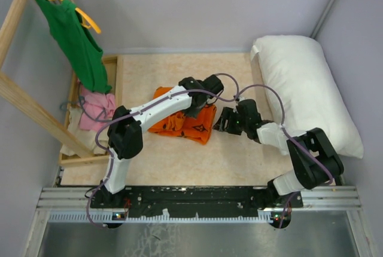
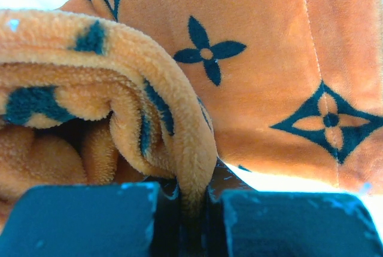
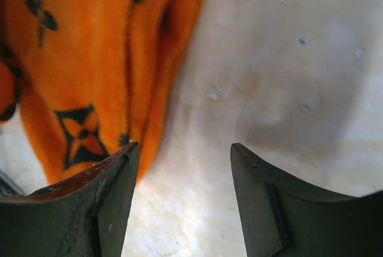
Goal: Remove the pillowcase from the pillow
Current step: Fold the pillowcase at the center of the board.
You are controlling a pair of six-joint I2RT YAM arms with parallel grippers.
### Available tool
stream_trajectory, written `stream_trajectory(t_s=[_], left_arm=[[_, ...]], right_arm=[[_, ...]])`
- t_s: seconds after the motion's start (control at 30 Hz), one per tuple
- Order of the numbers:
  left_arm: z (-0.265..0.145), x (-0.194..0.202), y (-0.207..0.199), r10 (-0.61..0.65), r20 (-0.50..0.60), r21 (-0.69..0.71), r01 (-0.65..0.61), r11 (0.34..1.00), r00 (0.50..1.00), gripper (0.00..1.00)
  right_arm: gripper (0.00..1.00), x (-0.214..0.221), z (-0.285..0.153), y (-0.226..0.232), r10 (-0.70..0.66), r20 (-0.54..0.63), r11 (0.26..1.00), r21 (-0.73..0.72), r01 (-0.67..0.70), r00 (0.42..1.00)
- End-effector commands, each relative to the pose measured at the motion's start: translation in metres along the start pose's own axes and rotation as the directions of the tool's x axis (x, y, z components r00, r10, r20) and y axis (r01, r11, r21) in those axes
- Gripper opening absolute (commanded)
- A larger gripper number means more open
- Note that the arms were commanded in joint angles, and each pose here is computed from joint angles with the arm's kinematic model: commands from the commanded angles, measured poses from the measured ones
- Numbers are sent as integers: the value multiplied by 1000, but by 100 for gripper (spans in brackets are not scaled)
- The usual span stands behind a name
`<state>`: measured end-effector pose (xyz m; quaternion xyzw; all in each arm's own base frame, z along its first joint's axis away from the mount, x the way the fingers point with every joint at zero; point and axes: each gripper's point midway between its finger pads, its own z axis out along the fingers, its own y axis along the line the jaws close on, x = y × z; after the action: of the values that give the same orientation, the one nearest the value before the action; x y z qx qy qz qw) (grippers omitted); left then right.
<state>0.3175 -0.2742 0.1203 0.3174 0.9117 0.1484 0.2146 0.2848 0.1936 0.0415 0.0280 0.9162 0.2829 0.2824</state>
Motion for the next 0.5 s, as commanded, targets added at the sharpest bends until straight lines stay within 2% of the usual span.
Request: stream_trajectory(t_s=[0.0,0.1,0.3,0.37,0.47], left_arm=[[-16,-19,-2,5,73,40,-8,999,997,0],[-17,-19,-2,12,75,41,-16,999,997,0],[-18,-17,2,26,70,30,-29,999,997,0],[-21,-18,4,30,78,30,-33,999,996,0],[-28,-23,6,35,96,38,-39,999,995,0]], right_arm=[[62,-34,4,51,31,140,970,-243,4,990],[61,-37,12,61,75,149,956,-291,-29,986],[50,-29,31,64,150,106,934,-340,-106,983],[40,-18,41,59,169,66,933,-333,-138,983],[10,-7,47,56,187,35,927,-337,-165,982]])
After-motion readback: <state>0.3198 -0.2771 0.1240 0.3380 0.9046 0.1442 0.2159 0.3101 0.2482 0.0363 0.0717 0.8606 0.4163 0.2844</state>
